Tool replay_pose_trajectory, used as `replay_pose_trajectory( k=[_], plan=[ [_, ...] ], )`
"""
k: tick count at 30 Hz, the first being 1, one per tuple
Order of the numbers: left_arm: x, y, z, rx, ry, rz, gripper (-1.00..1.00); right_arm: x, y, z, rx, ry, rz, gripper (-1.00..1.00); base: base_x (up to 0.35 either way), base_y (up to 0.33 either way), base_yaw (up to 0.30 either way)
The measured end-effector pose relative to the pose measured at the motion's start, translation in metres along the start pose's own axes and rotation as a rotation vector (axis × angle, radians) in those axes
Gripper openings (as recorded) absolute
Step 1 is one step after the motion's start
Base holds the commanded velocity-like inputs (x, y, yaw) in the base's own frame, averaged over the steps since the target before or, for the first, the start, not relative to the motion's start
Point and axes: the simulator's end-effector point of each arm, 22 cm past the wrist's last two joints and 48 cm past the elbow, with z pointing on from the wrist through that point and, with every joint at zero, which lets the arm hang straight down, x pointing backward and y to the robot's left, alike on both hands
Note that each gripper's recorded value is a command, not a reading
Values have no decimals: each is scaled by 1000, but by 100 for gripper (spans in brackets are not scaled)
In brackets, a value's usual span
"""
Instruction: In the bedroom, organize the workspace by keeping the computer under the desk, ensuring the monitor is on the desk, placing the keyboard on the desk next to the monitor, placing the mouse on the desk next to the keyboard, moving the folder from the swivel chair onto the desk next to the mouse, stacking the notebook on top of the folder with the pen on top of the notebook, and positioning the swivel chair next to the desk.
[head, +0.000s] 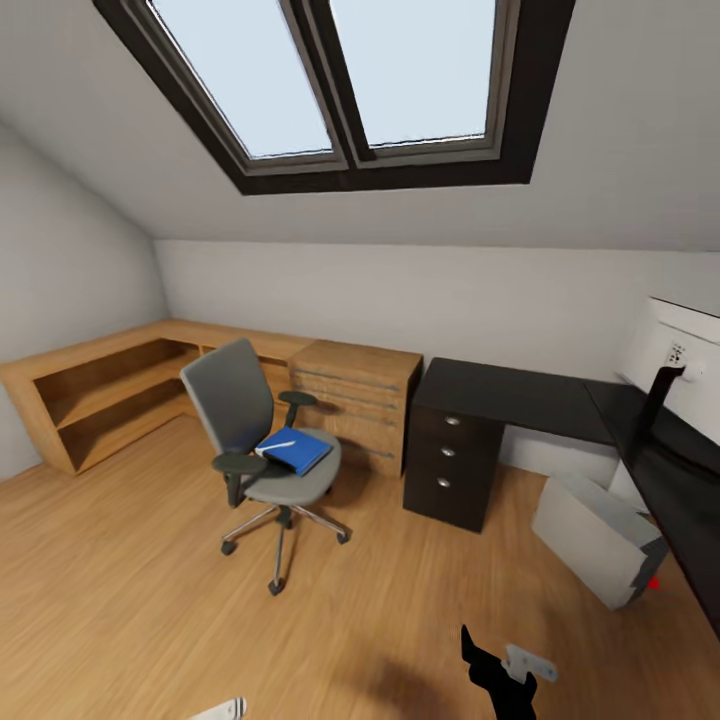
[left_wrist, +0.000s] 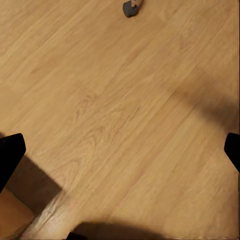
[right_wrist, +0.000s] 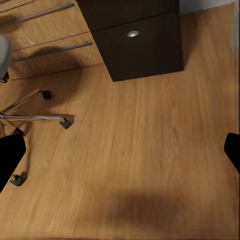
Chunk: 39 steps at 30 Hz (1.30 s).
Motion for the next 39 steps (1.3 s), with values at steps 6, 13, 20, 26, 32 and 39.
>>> replay_pose_trajectory(
  k=[6, 13, 20, 26, 32, 39],
  plan=[
    [-4, 0, -7, 0, -1, -1, 100, -6, 3, -5, -3, 1, -3, 100, -120, 0, -296],
    [-9, 0, -15, -1, -1, -1, 100, -12, 9, -10, -19, 6, -21, 100, -24, 0, -296],
    [6, 2, -22, -5, 40, 11, 100, -16, 18, -15, -49, 17, -57, 100, -2, 0, -287],
    [12, 5, -28, -10, 61, 17, 100, -19, 22, -19, -52, 22, -58, 100, 0, 0, -238],
    [11, 3, -33, -7, 60, 17, 100, -19, 29, -23, -61, 27, -56, 100, 0, 0, -48],
    [8, 4, -40, -8, 60, 18, 100, -29, 31, -27, -63, 19, -56, 100, 0, 0, -4]
  ],
)
